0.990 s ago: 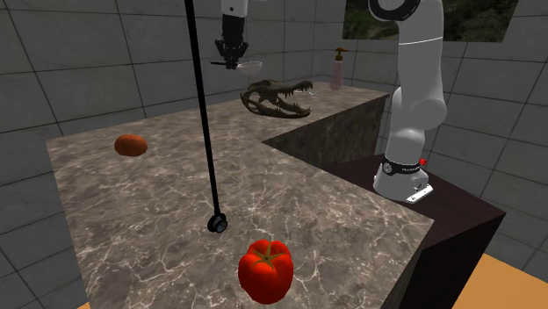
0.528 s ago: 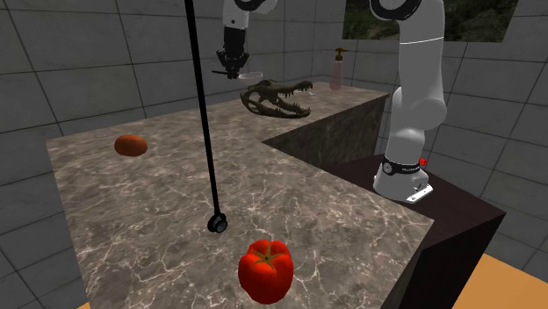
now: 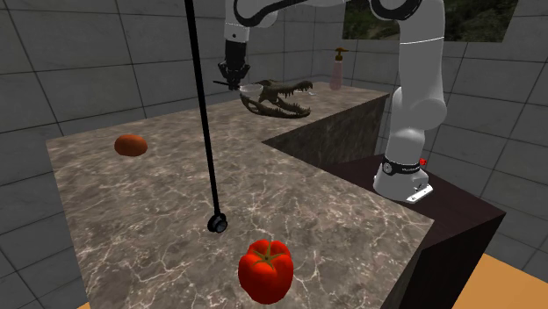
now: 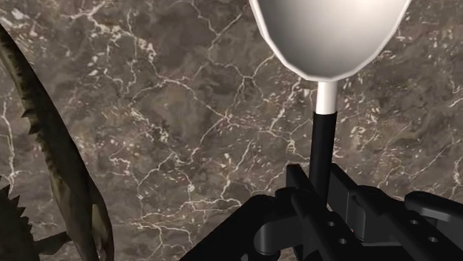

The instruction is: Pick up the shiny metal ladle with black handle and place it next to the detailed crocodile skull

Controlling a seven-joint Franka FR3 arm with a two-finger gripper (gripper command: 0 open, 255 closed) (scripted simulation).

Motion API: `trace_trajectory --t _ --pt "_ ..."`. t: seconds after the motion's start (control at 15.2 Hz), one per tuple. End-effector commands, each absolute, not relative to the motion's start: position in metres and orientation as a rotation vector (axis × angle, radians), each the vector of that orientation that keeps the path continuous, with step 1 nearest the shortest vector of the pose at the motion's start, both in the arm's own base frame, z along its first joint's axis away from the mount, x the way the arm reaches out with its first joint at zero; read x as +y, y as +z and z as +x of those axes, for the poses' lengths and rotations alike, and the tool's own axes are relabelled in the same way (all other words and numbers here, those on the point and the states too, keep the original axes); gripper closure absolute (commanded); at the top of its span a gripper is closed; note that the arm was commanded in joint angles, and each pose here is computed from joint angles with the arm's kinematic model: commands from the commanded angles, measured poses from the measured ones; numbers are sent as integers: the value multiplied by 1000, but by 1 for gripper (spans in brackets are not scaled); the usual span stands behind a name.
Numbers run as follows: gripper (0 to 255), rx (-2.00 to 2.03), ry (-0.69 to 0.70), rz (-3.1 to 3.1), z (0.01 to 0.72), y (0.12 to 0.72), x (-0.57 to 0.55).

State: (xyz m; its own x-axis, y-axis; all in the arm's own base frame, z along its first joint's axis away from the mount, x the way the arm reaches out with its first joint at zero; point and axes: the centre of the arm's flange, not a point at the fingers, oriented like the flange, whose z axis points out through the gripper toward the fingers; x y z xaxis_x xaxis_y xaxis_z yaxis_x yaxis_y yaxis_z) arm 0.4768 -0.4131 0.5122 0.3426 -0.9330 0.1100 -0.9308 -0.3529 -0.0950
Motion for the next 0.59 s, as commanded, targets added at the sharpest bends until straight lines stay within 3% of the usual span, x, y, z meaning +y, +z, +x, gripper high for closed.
trace_trajectory --t 0.0,0.53 --pt "255 1778 -227 -2561 478 502 -413" --pt "255 1778 -227 -2561 478 460 -413"
